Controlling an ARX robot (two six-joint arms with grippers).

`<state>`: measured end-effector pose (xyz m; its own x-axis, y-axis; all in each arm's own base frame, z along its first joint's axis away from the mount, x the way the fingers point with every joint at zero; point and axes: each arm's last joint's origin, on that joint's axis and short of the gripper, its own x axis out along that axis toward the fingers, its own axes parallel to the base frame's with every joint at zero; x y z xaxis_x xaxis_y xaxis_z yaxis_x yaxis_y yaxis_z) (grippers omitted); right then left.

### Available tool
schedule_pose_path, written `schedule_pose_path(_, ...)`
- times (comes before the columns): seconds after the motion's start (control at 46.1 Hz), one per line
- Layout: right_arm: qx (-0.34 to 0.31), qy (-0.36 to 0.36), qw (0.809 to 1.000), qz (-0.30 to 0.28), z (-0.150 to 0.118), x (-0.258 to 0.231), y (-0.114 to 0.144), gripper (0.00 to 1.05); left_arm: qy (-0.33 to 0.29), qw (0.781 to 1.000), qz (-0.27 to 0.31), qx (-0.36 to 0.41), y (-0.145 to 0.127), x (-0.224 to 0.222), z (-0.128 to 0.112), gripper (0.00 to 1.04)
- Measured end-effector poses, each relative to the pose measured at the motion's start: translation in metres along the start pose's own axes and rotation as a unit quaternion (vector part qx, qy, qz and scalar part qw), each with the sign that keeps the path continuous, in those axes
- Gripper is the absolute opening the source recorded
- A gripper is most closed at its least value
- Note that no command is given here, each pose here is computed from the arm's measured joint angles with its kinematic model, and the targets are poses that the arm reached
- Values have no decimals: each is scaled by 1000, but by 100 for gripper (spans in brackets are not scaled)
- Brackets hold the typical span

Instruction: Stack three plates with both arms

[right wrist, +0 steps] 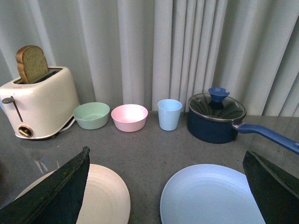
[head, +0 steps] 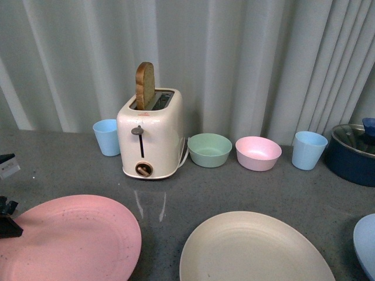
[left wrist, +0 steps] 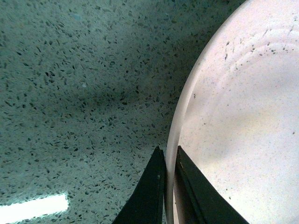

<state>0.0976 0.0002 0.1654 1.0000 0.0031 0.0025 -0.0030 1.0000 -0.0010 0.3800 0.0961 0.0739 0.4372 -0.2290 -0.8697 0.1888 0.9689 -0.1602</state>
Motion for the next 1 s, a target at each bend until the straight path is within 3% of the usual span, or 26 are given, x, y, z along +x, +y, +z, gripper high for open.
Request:
schedule_pose_path(0.325, 0, 0, 1000, 0, 0, 0, 0, 97, -29, 999, 14, 1, 8, -47, 34, 4)
schedule_pose_path(0.586, 0, 0, 1000, 0, 0, 0, 0, 97, -53, 999, 0, 13, -4, -77, 49, 4)
schedule_pose_path(0.738, 0, 0, 1000, 0, 0, 0, 0, 97, -58, 998, -14, 37, -31, -91, 53, 4)
schedule_pose_path(0.998, 0, 0, 1000, 0, 0, 0, 0, 97, -46, 989, -91, 110, -116, -83, 48, 4)
